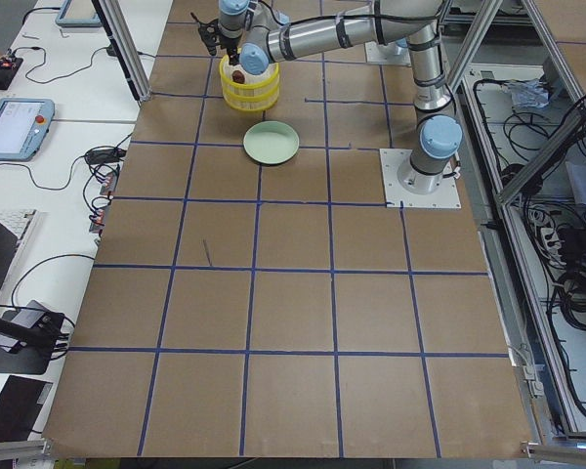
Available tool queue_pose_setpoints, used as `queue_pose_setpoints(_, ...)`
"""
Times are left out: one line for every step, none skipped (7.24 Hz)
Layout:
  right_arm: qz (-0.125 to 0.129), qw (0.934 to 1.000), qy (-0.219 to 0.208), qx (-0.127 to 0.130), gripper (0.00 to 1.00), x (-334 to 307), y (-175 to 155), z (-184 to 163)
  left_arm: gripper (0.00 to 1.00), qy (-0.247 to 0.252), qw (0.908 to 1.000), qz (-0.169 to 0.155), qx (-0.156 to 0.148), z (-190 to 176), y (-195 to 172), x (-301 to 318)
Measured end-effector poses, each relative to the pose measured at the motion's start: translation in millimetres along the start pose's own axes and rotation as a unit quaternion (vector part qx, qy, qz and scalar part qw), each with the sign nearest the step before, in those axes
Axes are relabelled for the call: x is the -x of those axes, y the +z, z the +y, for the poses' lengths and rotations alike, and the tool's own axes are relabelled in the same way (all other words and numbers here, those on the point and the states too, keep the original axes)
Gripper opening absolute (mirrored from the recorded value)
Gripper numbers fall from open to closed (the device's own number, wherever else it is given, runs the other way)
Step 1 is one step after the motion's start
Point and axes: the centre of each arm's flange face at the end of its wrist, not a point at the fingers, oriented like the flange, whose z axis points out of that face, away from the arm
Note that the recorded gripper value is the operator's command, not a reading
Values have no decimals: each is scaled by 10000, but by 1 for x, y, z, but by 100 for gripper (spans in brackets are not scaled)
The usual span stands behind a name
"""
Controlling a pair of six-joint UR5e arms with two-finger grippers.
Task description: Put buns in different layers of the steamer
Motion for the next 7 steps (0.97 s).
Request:
queue_pose_setpoints(6, 10000, 31, -24, 100, -2, 5, 1, 100, 292, 9995, -40, -79, 2, -13, 2)
queue_pose_setpoints(29, 10000, 25, -68, 100, 0, 5, 3, 100, 785, 9961, -347, -215, 3, -24, 13)
queue_pose_setpoints(45, 10000, 20, -78, 100, 1, 6, 4, 100, 1374, 9860, -881, -352, 1, -33, 34)
queue_pose_setpoints(51, 10000, 24, -73, 100, 1, 7, 4, 100, 1878, 9718, -1385, -345, -2, -52, 59)
queue_pose_setpoints(53, 10000, 25, -70, 100, 0, 8, 4, 100, 2149, 9609, -1742, -138, -6, -82, 84)
queue_pose_setpoints(53, 10000, 25, -55, 100, 0, 9, 5, 100, 2219, 9547, -1977, 175, -5, -122, 105)
queue_pose_setpoints(59, 10000, 27, -36, 100, -1, 10, 5, 100, 2162, 9522, -2115, 426, 9, -165, 118)
